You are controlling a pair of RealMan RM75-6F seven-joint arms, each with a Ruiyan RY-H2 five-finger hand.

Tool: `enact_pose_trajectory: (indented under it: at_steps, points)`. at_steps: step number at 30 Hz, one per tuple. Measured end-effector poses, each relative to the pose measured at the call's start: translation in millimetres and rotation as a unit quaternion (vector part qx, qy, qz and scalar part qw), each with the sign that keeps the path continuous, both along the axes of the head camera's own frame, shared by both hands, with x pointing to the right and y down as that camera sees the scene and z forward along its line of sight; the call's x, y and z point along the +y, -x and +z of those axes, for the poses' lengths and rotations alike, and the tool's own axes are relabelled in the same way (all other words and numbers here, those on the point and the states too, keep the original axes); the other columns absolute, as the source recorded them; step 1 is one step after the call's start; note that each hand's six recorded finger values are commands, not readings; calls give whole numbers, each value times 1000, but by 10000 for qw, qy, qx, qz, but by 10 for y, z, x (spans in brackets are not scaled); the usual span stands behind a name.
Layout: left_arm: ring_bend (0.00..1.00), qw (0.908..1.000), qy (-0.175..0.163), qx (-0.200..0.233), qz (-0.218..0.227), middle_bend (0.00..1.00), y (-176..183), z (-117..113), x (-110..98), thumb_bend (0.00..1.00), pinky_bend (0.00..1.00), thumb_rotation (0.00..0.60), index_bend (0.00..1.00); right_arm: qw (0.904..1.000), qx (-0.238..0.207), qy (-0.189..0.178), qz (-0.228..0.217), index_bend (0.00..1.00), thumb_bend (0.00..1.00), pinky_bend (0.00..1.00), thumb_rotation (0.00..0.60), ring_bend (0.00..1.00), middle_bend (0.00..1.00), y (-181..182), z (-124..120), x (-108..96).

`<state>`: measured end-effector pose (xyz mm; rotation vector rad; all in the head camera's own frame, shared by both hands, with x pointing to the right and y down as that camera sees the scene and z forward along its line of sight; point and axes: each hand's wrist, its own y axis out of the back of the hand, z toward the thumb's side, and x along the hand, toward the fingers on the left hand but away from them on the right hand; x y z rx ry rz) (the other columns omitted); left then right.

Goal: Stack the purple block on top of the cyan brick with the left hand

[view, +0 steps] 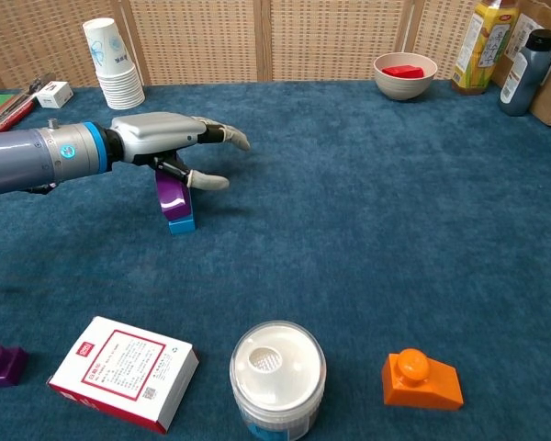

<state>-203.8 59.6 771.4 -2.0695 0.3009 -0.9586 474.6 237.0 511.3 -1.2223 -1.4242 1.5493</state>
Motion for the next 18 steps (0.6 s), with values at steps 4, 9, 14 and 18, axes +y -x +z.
enact_pose_trajectory:
  at_steps: [4,9,14,18]
  points:
    - [0,10000,1,-41,7,1,-8,15,2,227,0,122,90,10000,-7,-2,3,257,280,148,600,0,177,-1,0,3]
    - [0,10000,26,-58,-11,0,-50,26,-13,226,0,123,85,10000,-4,-17,22,257,282,148,599,0,178,-15,-9,12]
    - [0,9999,17,-96,38,0,-85,35,-12,226,0,128,83,10000,-7,-17,27,257,280,148,599,0,178,-20,-12,19]
    - [0,9999,-5,-110,101,0,-115,32,-12,225,0,125,83,10000,-9,-27,43,256,281,148,600,0,178,-28,-15,28]
